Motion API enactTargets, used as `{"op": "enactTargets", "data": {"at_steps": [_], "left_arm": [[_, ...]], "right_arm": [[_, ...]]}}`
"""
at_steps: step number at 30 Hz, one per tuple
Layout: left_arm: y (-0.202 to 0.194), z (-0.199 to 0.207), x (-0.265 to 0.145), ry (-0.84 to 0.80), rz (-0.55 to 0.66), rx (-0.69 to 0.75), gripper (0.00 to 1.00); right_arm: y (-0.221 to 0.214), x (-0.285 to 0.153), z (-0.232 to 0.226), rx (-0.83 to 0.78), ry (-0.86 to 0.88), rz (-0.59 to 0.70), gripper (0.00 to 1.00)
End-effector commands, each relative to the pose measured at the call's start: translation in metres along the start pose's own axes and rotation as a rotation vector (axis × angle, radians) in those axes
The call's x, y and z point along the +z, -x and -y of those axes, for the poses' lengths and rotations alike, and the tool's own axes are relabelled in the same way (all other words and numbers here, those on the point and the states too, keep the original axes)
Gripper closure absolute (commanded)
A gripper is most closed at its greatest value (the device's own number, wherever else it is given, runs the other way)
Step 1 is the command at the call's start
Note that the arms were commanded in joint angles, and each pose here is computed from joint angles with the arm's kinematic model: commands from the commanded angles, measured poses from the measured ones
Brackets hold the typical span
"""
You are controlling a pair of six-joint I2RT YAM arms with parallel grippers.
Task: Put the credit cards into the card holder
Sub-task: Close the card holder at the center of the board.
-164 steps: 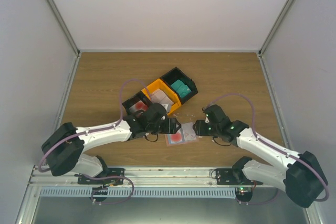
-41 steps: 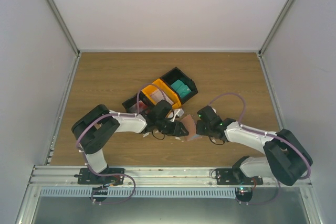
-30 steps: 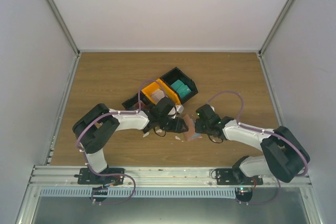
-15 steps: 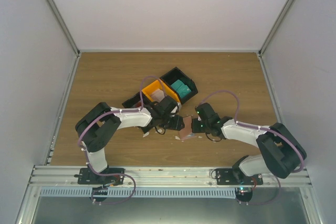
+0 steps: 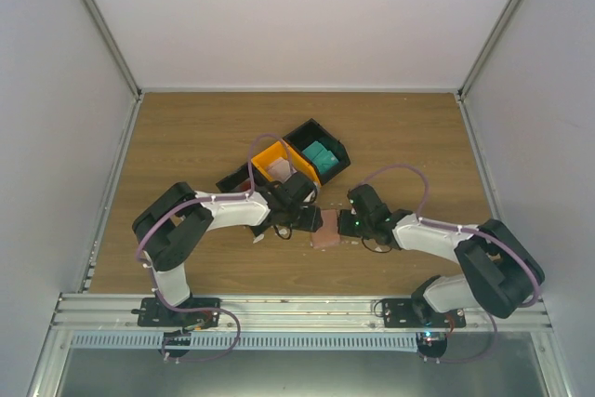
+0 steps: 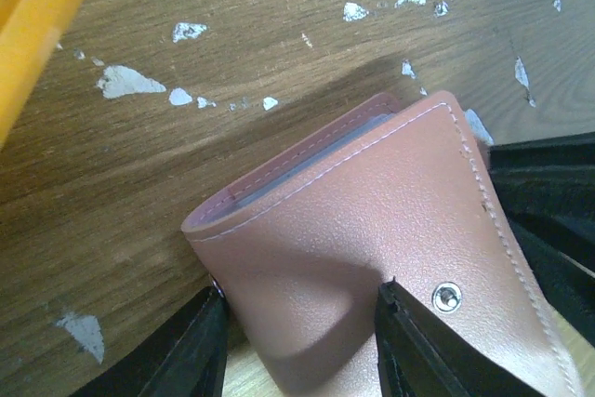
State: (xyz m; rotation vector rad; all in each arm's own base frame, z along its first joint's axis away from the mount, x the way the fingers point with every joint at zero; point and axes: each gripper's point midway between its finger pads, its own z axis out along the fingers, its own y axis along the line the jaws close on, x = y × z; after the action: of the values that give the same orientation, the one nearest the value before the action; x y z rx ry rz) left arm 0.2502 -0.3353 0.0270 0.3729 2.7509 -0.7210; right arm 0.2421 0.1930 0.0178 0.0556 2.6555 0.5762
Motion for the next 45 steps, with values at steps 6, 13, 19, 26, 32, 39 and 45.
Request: {"op": "enactTargets", "data": {"at_steps": [6, 13, 19, 26, 32, 39, 45], "left_arm": [[-0.061, -0.066, 0.017, 0.268, -0.175, -0.013, 0.59], [-0.057, -0.062, 0.017, 0.256, -0.168, -0.003, 0.61], [-0.052, -0.056, 0.017, 0.239, -0.162, 0.007, 0.60], [-0.053, -0.055, 0.017, 0.228, -0.161, 0.017, 0.59], [-0.053, -0.054, 0.018, 0.218, -0.159, 0.023, 0.59], [-0.054, -0.052, 0.019, 0.208, -0.164, 0.022, 0.59], [-0.054, -0.052, 0.019, 0.207, -0.163, 0.020, 0.60]], "right_arm": [[-0.008, -0.010, 0.060, 0.079, -0.306, 0.022, 0.78], [0.001, -0.026, 0.065, 0.065, -0.365, 0.053, 0.73], [0.007, -0.038, 0.043, 0.033, -0.259, 0.053, 0.57], [0.012, -0.033, 0.024, 0.030, -0.181, 0.029, 0.59], [0.024, -0.033, 0.017, 0.037, -0.160, 0.058, 0.72], [0.028, -0.036, 0.019, 0.045, -0.165, 0.071, 0.82], [0.026, -0.035, 0.015, 0.055, -0.120, 0.058, 0.97]]}}
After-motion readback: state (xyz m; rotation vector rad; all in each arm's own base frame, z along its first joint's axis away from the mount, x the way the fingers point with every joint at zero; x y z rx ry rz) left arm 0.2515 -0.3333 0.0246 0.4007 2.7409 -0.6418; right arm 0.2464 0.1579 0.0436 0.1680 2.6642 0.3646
